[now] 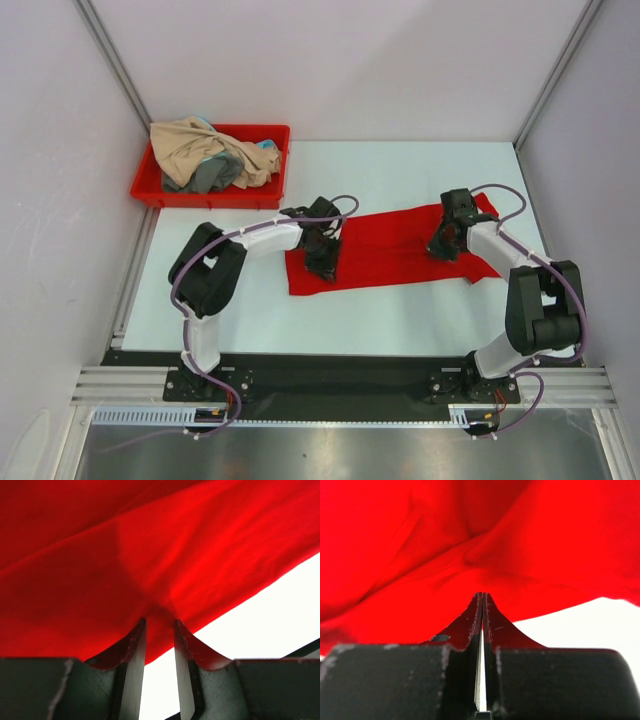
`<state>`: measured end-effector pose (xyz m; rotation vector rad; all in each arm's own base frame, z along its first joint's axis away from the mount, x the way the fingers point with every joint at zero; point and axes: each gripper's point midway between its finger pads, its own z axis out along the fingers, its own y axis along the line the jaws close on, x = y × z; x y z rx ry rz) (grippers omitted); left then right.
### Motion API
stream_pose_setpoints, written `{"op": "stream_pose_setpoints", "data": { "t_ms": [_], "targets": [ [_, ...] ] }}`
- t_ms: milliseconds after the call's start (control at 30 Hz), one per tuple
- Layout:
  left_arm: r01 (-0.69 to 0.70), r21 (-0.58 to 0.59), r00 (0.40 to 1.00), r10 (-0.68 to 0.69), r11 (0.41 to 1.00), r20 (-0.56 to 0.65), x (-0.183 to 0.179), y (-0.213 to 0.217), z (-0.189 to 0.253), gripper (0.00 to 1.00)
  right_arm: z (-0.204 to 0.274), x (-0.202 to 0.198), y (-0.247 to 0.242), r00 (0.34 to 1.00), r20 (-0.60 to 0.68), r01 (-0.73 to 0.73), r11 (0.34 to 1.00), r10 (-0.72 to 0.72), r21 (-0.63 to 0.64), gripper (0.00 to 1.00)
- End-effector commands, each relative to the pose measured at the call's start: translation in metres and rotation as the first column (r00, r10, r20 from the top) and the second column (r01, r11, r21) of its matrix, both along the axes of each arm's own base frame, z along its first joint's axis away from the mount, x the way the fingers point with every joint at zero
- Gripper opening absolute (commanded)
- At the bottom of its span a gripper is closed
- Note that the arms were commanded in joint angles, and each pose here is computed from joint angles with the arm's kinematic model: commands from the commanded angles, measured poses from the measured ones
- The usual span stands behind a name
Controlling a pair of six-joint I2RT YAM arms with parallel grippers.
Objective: Fold and stack the t-shirts
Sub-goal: Fold the tshirt
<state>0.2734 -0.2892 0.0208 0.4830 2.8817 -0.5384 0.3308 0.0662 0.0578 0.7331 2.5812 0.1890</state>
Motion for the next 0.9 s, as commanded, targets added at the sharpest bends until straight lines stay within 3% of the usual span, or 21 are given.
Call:
{"op": "stream_pose_setpoints", "data": {
  "t_ms": [0, 333, 867],
  "targets": [
    [0.022, 0.016, 0.999, -0.022, 1.0, 0.031, 0.003, 0.004, -0.004, 0.33, -0.006, 0.011, -0.017, 0.996, 0.051, 0.082, 0.994, -0.078, -0.078, 0.0],
    [0.026, 0.036, 0.999, -0.028, 0.999, 0.034, 0.004, 0.007, -0.008, 0.33, -0.023, 0.024, -0.023, 0.996, 0.061, 0.078, 0.99, -0.071, -0.12, 0.0],
    [0.027, 0.041, 1.0, -0.027, 0.999, 0.008, -0.005, 0.012, -0.015, 0.32, -0.008, 0.077, -0.026, 0.988, 0.129, 0.098, 0.987, -0.081, -0.13, 0.0]
  ]
}}
